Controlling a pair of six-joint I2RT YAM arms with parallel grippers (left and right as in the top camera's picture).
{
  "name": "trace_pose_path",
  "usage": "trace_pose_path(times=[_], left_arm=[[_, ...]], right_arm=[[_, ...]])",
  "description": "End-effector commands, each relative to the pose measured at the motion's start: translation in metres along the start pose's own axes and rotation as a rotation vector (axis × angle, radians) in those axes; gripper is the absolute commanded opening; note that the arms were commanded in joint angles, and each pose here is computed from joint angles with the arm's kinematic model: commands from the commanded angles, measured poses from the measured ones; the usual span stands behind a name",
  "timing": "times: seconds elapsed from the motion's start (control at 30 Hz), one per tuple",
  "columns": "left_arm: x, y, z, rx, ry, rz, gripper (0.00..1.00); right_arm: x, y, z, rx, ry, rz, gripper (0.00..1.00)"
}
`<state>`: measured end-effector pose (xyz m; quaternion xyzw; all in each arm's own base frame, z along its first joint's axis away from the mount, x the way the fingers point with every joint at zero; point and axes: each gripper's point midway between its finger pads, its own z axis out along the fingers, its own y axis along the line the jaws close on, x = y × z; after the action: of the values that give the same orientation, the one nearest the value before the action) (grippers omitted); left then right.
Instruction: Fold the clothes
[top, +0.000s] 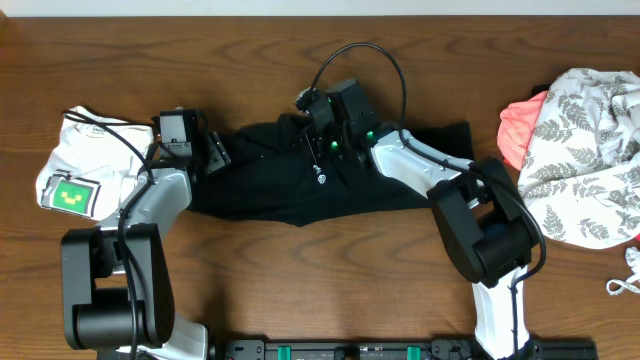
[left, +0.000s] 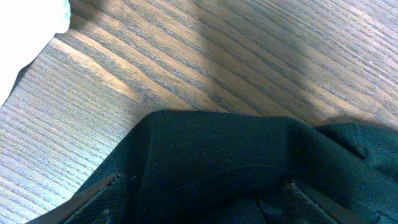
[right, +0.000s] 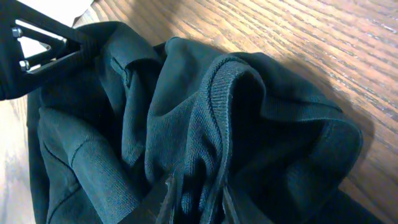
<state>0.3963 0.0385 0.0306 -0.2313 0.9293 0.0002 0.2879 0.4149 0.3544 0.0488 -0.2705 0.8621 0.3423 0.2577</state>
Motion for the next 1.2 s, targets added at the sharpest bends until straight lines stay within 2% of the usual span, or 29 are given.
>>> trace_pose_path(times=[0.0,0.07,0.1,0.3,0.4,0.57,0.73,0.93,1.07,1.13,1.17], left_arm=[[0.002,0.003,0.003,-0.007,0.01,0.01,0.79],[0.002,0.003,0.003,-0.007,0.01,0.01,0.79],[0.002,0.003,0.003,-0.007,0.01,0.01,0.79],[0.003,0.003,0.003,-0.009,0.014,0.01,0.79],[0.004,0.004,0.003,-0.012,0.02,0.011,0.79],[0.004,0.004,0.003,-0.012,0.02,0.011,0.79],[0.005,0.004,0.003,-0.014,0.025,0.011,0.79],[0.007,0.005,0.003,-0.016,0.03,0.012,0.79],[0.007,0.005,0.003,-0.016,0.031,0.012,0.79],[0.007,0.005,0.003,-0.016,0.031,0.012,0.79],[0.007,0.005,0.003,-0.016,0.031,0.012,0.79]], right_arm=[[-0.018,0.006,-0.008,-0.002,-0.043,-0.014,0.14],[-0.02,0.002,-0.008,0.024,-0.053,-0.01,0.03],[-0.022,-0.004,-0.009,0.057,-0.06,0.016,0.01],[-0.022,-0.016,-0.011,0.107,-0.068,0.082,0.01],[-0.018,-0.022,-0.013,0.116,-0.059,0.183,0.01],[-0.006,-0.017,-0.013,0.077,-0.011,0.329,0.08],[0.0,-0.011,-0.013,0.048,0.021,0.346,0.06],[-0.005,-0.023,-0.015,0.1,-0.014,0.426,0.06],[-0.016,-0.025,-0.017,0.092,-0.059,0.416,0.08],[-0.022,-0.025,-0.017,0.085,-0.078,0.405,0.17],[-0.024,-0.025,-0.017,0.083,-0.085,0.4,0.18]])
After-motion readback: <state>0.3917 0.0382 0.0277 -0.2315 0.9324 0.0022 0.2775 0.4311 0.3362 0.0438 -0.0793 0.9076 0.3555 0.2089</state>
